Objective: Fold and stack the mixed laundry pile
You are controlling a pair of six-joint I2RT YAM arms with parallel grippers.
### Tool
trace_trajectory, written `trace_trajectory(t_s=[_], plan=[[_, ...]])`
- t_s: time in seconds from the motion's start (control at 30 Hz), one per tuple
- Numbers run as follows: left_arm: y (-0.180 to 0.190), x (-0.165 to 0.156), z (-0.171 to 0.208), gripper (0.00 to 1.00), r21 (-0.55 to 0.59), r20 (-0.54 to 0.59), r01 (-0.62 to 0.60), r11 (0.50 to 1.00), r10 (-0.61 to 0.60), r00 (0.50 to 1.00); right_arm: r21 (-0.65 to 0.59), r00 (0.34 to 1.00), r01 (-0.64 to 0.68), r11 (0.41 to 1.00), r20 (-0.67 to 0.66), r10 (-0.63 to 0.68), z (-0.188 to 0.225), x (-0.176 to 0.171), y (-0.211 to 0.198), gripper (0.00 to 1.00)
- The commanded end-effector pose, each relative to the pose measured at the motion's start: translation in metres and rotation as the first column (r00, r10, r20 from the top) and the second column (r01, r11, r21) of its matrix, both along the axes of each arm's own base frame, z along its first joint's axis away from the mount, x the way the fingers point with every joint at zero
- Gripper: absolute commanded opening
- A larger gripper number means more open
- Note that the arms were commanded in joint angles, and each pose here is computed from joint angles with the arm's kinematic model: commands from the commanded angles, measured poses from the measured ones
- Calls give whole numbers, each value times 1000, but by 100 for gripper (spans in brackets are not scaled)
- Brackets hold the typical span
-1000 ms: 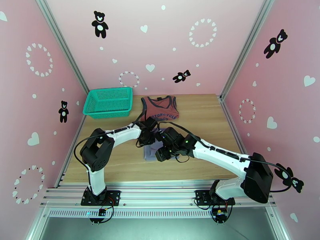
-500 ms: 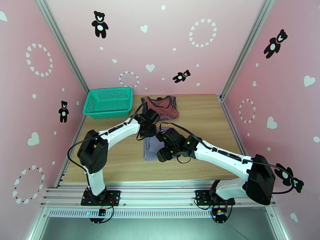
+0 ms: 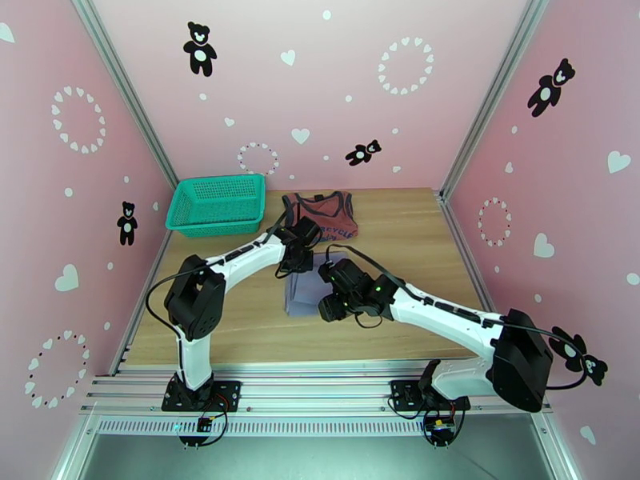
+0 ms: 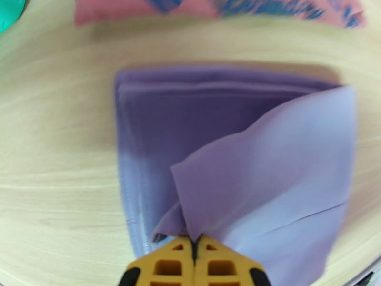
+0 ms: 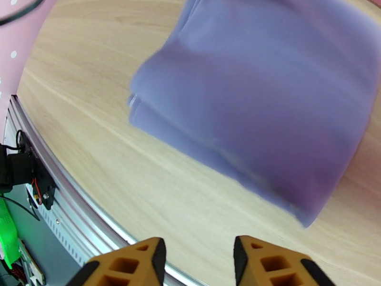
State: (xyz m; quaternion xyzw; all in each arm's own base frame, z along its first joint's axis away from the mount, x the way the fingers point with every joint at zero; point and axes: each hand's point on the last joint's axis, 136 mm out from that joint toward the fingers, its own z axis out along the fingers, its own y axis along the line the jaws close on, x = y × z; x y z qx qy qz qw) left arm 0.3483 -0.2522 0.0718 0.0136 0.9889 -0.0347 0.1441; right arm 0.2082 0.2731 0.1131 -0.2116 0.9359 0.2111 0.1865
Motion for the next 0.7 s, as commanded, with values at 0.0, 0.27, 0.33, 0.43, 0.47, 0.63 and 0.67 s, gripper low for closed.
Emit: trace_trajectory(t_s=[0.0,0.27,0.33,0.43,0.47,0.63,0.67], plan=[[16,5,-6,0,67,23,-28,997,26,999,44,997,52,998,53,-55,-1,25,9,33],[20,19,-12,0,109,55,-40,993,35,998,7,994,106,994,14,-107,-56,53,20,1],[20,24,-17,0,118,58,-43,992,37,998,-8,993,111,994,-24,-112,-75,50,20,0],[21,29,-25,0,131,61,-46,990,38,997,-20,991,118,993,-66,-119,-97,45,19,0],[22,30,-28,0,138,61,-47,989,39,997,-27,990,119,993,-76,-121,-102,43,18,0],[34,30,-38,0,205,60,-75,976,64,996,-41,986,122,992,-105,-126,-115,38,16,0],[37,29,-39,0,216,60,-81,973,69,996,-40,986,122,992,-109,-126,-115,37,16,0]])
